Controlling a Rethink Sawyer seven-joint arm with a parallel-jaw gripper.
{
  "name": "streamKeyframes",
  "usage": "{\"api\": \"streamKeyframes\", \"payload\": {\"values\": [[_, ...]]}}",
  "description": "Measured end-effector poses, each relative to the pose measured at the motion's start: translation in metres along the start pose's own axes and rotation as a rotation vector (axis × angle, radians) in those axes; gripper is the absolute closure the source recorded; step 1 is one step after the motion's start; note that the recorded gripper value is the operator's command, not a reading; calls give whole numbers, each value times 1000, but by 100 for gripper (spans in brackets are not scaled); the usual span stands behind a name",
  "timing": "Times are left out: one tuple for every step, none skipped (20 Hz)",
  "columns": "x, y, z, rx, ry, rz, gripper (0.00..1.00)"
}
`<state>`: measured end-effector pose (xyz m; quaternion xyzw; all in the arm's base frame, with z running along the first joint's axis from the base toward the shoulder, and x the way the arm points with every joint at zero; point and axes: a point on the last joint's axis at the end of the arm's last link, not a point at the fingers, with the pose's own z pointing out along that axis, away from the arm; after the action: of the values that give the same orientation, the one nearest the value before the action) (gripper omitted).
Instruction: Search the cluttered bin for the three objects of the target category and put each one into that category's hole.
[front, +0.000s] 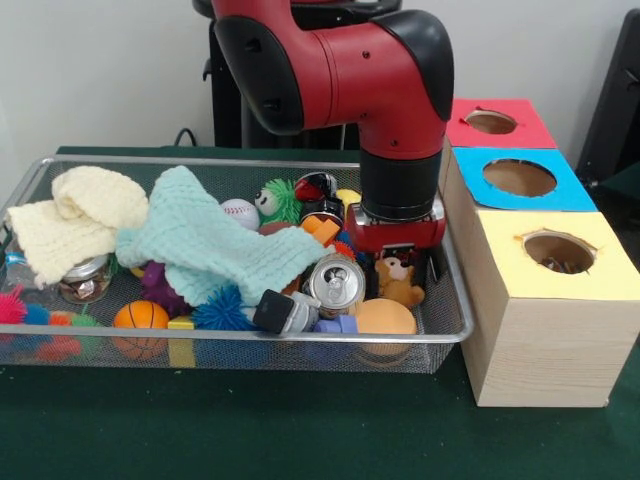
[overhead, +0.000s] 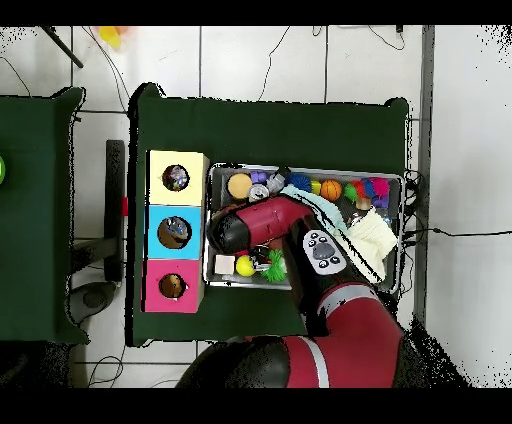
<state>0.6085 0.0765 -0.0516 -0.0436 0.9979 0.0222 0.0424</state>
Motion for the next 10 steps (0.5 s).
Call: {"api": "streamKeyframes", "payload": {"values": [[0, -1, 1, -1, -2, 2, 0], [-1, -1, 3, -3, -6, 5, 100], [-1, -1, 4, -4, -6, 5, 100], [-1, -1, 4, -4, -7, 5, 100], [-1, -1, 4, -4, -7, 5, 100], [-1, 0, 5, -6, -10, 4, 100], [-1, 0, 5, -6, -11, 4, 100], [-1, 0, 5, -6, -11, 4, 100], [-1, 0, 5, -6, -11, 4, 100], [-1, 0, 5, -5, -11, 4, 100]]}}
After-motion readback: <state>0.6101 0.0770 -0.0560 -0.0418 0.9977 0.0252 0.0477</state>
